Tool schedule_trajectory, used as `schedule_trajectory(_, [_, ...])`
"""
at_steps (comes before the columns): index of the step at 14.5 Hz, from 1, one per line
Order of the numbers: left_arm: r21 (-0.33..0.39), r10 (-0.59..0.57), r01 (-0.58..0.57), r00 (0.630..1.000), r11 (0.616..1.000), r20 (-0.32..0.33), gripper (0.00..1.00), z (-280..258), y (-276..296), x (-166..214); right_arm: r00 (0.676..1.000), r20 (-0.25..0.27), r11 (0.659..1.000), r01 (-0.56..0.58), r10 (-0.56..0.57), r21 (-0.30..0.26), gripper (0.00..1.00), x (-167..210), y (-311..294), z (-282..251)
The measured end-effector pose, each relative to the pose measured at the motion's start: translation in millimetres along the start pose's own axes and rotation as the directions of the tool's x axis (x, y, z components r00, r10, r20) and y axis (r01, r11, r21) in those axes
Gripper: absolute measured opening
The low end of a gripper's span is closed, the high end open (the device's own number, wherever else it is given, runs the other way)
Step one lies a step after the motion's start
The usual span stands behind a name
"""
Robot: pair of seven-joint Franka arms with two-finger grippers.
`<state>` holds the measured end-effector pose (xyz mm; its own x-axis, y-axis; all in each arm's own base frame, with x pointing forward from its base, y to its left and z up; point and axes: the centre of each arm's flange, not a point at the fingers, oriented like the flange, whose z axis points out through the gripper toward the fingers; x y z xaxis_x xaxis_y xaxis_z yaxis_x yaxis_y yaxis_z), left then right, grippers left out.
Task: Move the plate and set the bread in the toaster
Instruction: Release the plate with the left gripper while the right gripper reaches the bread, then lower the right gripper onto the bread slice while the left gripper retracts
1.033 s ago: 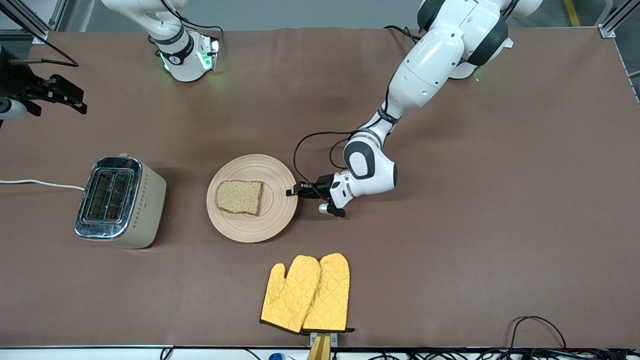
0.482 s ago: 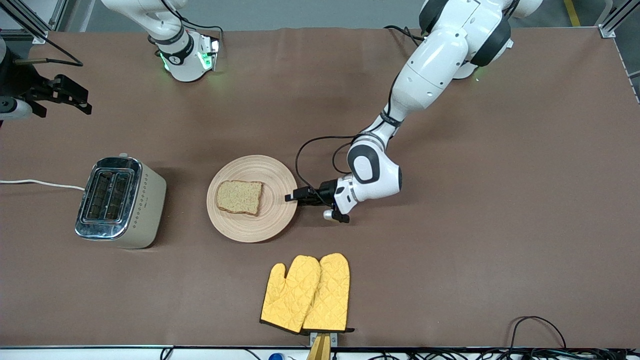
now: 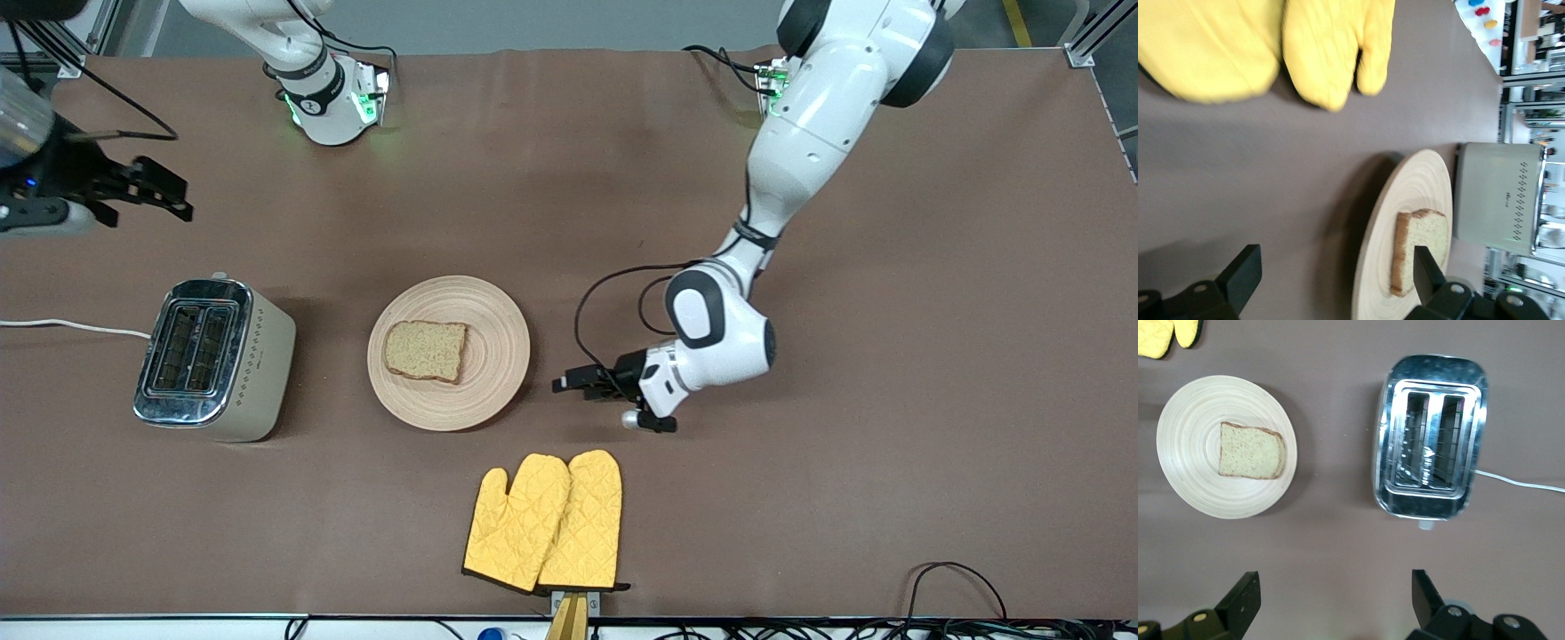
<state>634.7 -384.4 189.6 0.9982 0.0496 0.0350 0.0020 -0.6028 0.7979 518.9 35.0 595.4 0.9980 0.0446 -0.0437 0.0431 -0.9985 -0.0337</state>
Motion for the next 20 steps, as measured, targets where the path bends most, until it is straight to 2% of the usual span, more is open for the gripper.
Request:
schedule_trajectory(3, [0.081, 0.075, -0.079, 0.996, 0.994, 0.049, 1.00, -53.9, -9.4, 19.7, 1.000, -0.016, 1.000, -0.005, 0.005, 0.003, 1.00, 8.7, -39.9, 48.4])
schedule_trajectory(5, [0.172, 0.118, -0.136, 0.987, 0.976, 0.111, 1.00, -95.4, -17.3, 34.8, 0.999, -0.021, 1.000, -0.028, 0.029, 0.011, 1.00, 14.0, -63.3, 81.4])
schedule_trajectory(8, [0.383, 0.164, -0.224, 0.969, 0.896, 0.183, 1.00, -174.9, -24.1, 59.5, 0.997, -0.016, 0.997, -0.082, 0.082, 0.014, 1.00, 29.2, -104.2, 133.0])
schedule_trajectory(10, [0.472, 0.196, -0.278, 0.957, 0.837, 0.215, 1.00, -216.1, -15.9, 66.0, 0.995, -0.004, 0.995, -0.103, 0.103, 0.007, 1.00, 40.4, -133.1, 176.2])
schedule_trajectory(14, [0.576, 0.209, -0.346, 0.934, 0.741, 0.291, 1.00, -291.0, 22.6, 60.7, 0.989, 0.035, 0.989, -0.146, 0.146, -0.017, 1.00, 57.3, -153.1, 255.9])
schedule_trajectory(17, [0.654, 0.170, -0.365, 0.924, 0.662, 0.342, 1.00, -369.8, 58.8, 50.4, 0.984, 0.035, 0.984, -0.174, 0.175, -0.023, 1.00, 64.9, -159.6, 298.0])
schedule_trajectory(20, [0.693, 0.119, -0.334, 0.933, 0.639, 0.340, 1.00, -430.2, 85.2, 42.4, 0.985, 0.020, 0.985, -0.173, 0.173, -0.019, 1.00, 68.7, -165.2, 318.6])
